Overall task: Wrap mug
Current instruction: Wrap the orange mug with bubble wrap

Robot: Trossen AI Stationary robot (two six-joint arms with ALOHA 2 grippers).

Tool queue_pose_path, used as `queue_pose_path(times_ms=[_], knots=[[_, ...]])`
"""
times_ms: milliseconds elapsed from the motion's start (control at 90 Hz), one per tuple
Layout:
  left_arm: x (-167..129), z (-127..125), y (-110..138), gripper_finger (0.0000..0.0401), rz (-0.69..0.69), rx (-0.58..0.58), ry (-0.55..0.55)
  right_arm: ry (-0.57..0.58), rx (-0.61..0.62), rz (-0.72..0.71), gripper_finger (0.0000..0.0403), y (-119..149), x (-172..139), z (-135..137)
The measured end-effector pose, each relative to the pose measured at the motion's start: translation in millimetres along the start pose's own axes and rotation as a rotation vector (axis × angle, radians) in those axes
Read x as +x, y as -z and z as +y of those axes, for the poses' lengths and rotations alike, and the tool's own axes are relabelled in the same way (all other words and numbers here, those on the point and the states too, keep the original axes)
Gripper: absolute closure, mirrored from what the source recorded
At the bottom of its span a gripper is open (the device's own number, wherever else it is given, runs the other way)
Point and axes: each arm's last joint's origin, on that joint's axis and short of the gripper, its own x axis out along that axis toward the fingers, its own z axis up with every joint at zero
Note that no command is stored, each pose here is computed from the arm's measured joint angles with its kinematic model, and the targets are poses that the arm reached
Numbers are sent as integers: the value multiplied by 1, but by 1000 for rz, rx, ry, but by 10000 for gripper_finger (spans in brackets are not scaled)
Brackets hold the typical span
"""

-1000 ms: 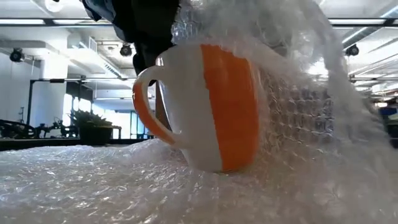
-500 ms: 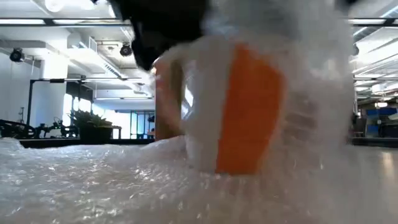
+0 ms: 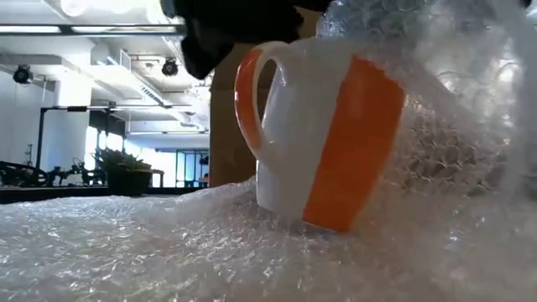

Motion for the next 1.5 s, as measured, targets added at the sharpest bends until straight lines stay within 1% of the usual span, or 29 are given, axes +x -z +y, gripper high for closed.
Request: queue_pose_path(times_ms=[144,344,467,544,678,756,800,856,933,1011,1122,1189,1322,1500], knots=[[12,2,10,364,13,3,-22,-3,0,1,400,0,0,0],[17,7,20,364,52,11,-70,-3,-7,-4,400,-8,-8,1],[17,7,21,365,59,14,-70,-6,-17,10,400,-17,-20,1],[18,8,21,365,55,11,-70,-2,-29,-10,400,-24,-27,1],[17,8,21,365,56,9,-70,2,-48,20,400,-30,-39,0],[18,8,21,365,57,8,-70,-2,-50,1,400,-36,-53,1],[18,8,21,365,57,8,-70,-20,-50,-35,400,-42,-65,3],[18,8,21,365,57,8,-70,-75,-55,-72,400,-47,-80,8],[18,8,21,365,58,10,-69,-142,-61,-96,400,-49,-90,17],[18,8,21,365,59,10,-69,-153,-70,-80,400,-45,-87,28],[18,8,21,365,60,11,-69,-167,-91,-65,400,-35,-72,43],[18,8,21,365,60,12,-68,-140,-98,-49,400,-29,-61,45],[17,8,22,365,61,13,-68,56,-60,-41,400,-25,-52,34],[17,8,22,365,61,11,-67,54,-30,-6,401,-17,-37,16]])
